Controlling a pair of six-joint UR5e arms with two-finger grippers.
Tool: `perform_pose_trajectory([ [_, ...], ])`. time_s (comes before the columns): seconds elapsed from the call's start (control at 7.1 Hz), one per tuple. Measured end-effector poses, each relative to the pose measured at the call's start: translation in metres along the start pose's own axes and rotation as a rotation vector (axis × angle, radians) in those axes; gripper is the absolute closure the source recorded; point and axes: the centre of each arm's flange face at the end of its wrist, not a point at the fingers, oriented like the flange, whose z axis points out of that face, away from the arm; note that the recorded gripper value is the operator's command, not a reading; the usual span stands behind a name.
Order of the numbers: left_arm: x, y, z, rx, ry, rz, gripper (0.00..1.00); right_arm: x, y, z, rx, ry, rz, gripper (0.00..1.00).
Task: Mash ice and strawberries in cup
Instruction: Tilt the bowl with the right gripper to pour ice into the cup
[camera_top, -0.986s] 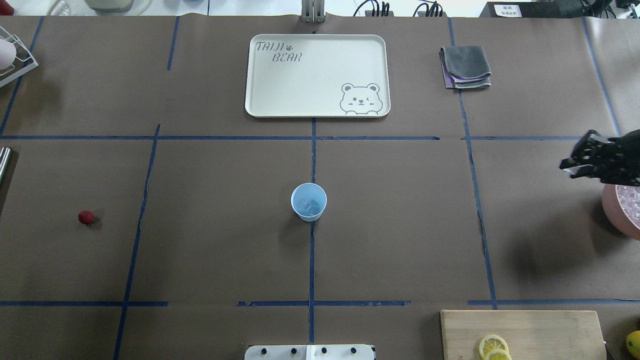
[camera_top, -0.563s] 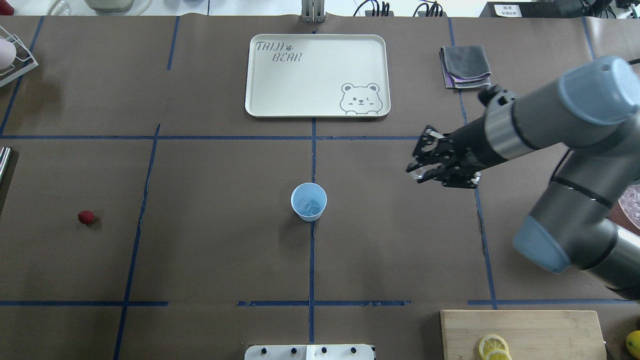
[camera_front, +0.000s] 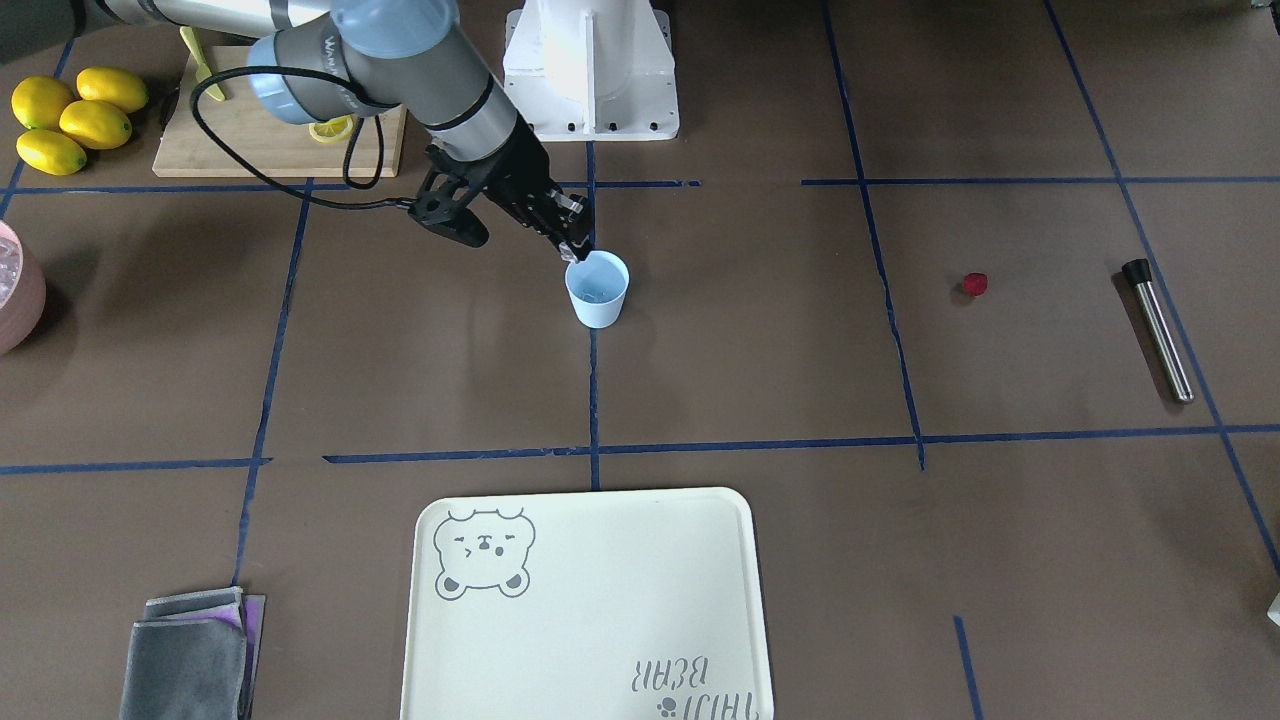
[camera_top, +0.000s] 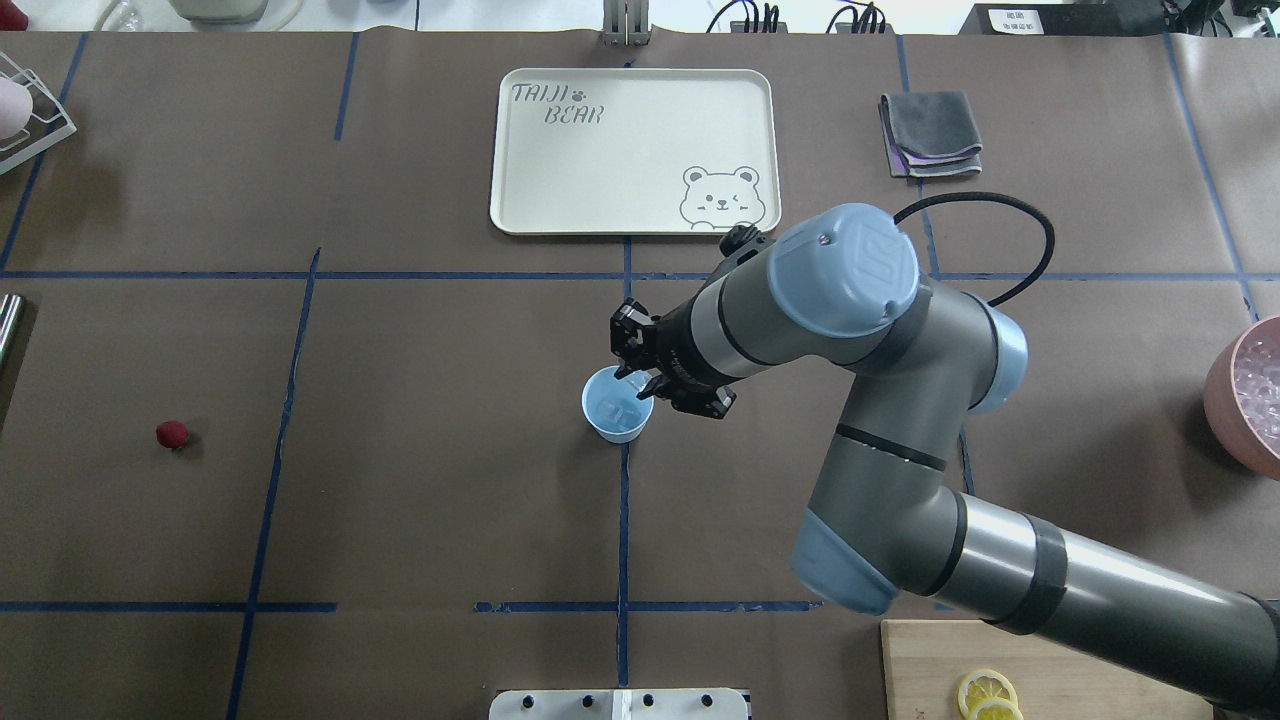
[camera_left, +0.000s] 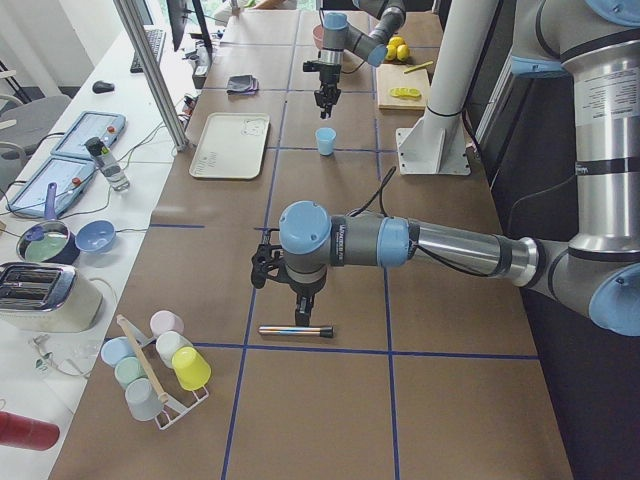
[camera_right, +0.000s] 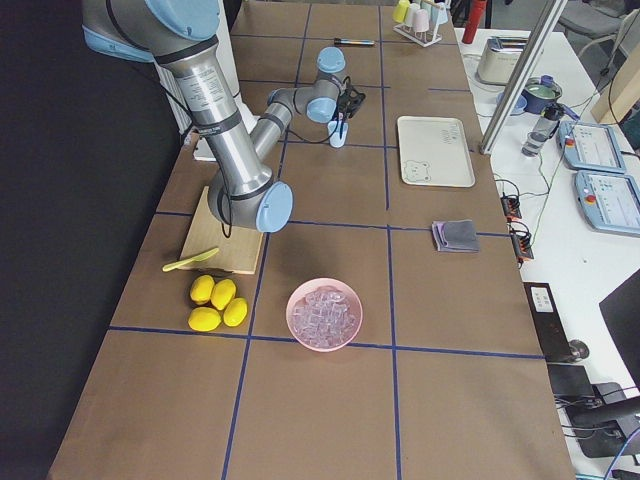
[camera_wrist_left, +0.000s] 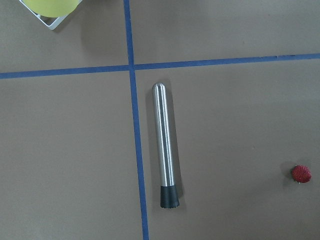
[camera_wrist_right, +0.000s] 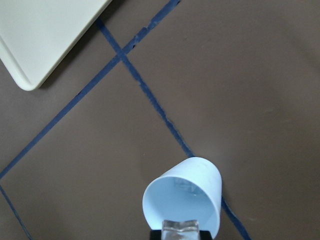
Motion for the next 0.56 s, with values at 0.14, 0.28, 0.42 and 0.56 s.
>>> perform_pose_trajectory([
  [0.14, 0.001, 0.002, 0.000, 0.000, 0.000, 0.001, 0.00, -0.007, 0.008, 0.012, 0.008, 0.003, 0.001, 0.97],
  [0.28, 0.001, 0.004, -0.001, 0.000, 0.001, 0.000, 0.00, -0.011, 0.011, 0.019, 0.013, 0.007, 0.002, 0.80],
  [0.42, 0.002, 0.006, -0.001, 0.000, 0.001, 0.000, 0.00, -0.012, 0.011, 0.022, 0.015, 0.010, 0.004, 0.53],
  [0.56, 0.002, 0.006, -0.001, 0.000, 0.001, 0.000, 0.00, -0.012, 0.010, 0.024, 0.016, 0.013, 0.004, 0.40],
])
